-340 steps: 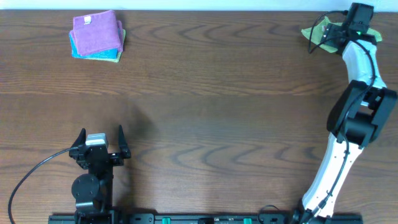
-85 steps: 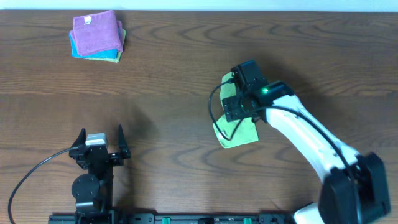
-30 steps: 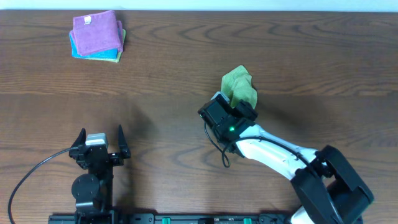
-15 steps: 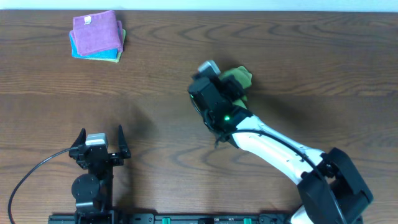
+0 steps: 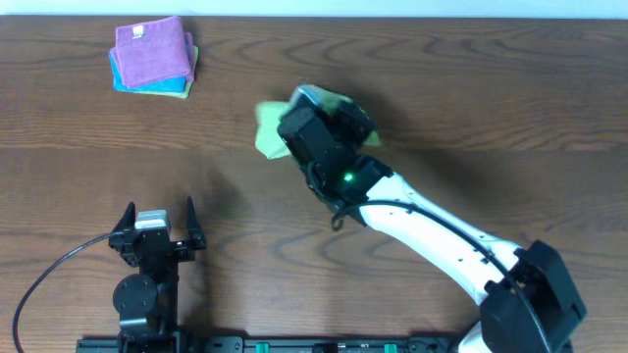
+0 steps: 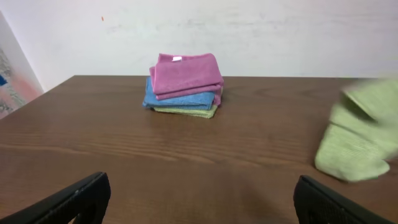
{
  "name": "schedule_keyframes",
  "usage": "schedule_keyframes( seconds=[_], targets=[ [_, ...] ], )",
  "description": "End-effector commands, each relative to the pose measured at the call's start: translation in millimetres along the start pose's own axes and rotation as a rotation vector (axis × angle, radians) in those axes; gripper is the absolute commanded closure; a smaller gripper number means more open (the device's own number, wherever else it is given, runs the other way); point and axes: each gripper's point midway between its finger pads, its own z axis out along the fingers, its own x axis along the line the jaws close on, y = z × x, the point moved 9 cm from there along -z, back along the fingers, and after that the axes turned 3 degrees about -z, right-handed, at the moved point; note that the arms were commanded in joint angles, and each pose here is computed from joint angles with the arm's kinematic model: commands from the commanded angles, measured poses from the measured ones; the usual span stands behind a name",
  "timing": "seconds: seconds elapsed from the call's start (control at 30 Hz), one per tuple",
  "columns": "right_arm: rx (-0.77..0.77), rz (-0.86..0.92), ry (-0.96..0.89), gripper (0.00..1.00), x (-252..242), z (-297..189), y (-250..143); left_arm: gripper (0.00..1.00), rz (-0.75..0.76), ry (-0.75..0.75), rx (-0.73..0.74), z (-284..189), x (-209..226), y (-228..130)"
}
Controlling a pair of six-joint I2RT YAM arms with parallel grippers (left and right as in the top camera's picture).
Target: Fold the cloth
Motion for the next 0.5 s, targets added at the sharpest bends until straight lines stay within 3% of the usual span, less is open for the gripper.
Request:
schedule_keyframes(
  seconds=[0.0,0.2,0.27,0.37,0.47],
  targets=[
    [0.157,0.005,-0.148,0.01,-9,1,-20,0.04,0.019,0.013,0.047,3,1,-16],
    [0.165,0.068,-0.085,0.01,2,-3,-28,0.05,0.019,0.013,0.047,3,1,-16],
    [0.14,0.094,0.059,0.01,14,-4,-30,0.05,0.019,0.013,0.047,3,1,-16],
    [0.086,0.097,0.42,0.01,43,-11,-29,0.05,0.019,0.013,0.047,3,1,-16],
    [0.088,0.138,0.581,0.01,54,-16,-31,0.05,0.019,0.013,0.047,3,1,-16]
  ],
)
